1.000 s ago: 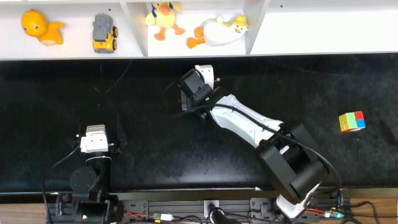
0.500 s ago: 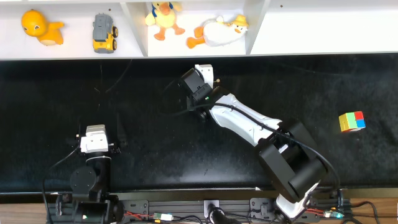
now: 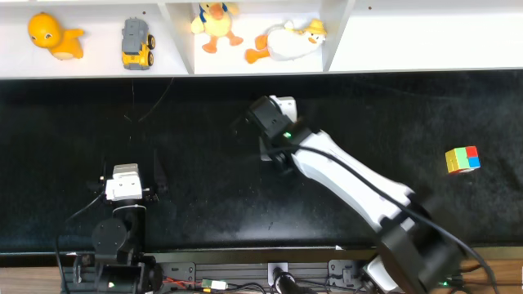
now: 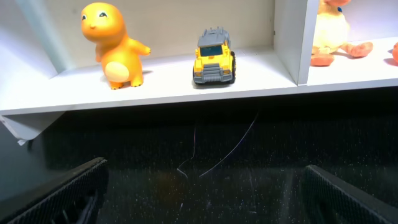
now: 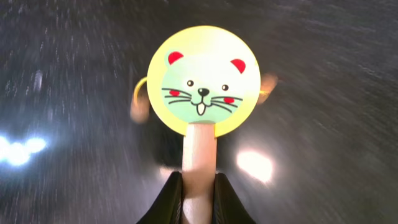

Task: Store Toys

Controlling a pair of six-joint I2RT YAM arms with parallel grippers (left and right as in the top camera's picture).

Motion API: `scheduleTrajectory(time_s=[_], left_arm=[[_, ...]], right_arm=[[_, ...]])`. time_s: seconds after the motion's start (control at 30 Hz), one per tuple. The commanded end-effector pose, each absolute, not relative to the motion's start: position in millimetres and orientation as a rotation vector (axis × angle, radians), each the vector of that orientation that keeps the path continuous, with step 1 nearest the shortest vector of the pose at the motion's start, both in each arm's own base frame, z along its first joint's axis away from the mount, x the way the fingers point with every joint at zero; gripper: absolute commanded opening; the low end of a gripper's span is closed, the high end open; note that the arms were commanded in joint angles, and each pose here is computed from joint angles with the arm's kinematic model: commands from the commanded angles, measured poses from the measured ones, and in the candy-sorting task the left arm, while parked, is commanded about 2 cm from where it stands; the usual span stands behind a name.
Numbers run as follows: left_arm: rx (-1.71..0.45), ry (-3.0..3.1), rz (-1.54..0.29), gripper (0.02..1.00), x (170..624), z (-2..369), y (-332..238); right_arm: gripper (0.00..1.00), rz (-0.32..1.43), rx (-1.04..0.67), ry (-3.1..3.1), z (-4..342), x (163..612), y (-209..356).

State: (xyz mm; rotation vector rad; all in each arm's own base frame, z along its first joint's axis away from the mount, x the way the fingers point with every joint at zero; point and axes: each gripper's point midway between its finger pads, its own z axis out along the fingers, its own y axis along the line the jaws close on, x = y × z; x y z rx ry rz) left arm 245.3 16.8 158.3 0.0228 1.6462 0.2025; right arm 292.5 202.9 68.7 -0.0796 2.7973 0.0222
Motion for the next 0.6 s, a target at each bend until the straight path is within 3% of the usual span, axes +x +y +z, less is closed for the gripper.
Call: scheduleTrajectory(time_s=[0.03, 0.23, 0.6], left_arm=[[0.043, 1.638, 0.204, 0.998, 245, 160, 14], [0.043, 1.638, 0.204, 0.998, 245, 160, 14], [0.043, 1.638, 0.204, 0.998, 245, 160, 14]], right_arm=[[0.042, 0.008, -0.045, 2.722, 100, 277, 177], [0.042, 0.031, 0.085, 2.645, 119, 261, 126], [0.042, -0.112, 0.267, 2.529, 146, 273, 21]])
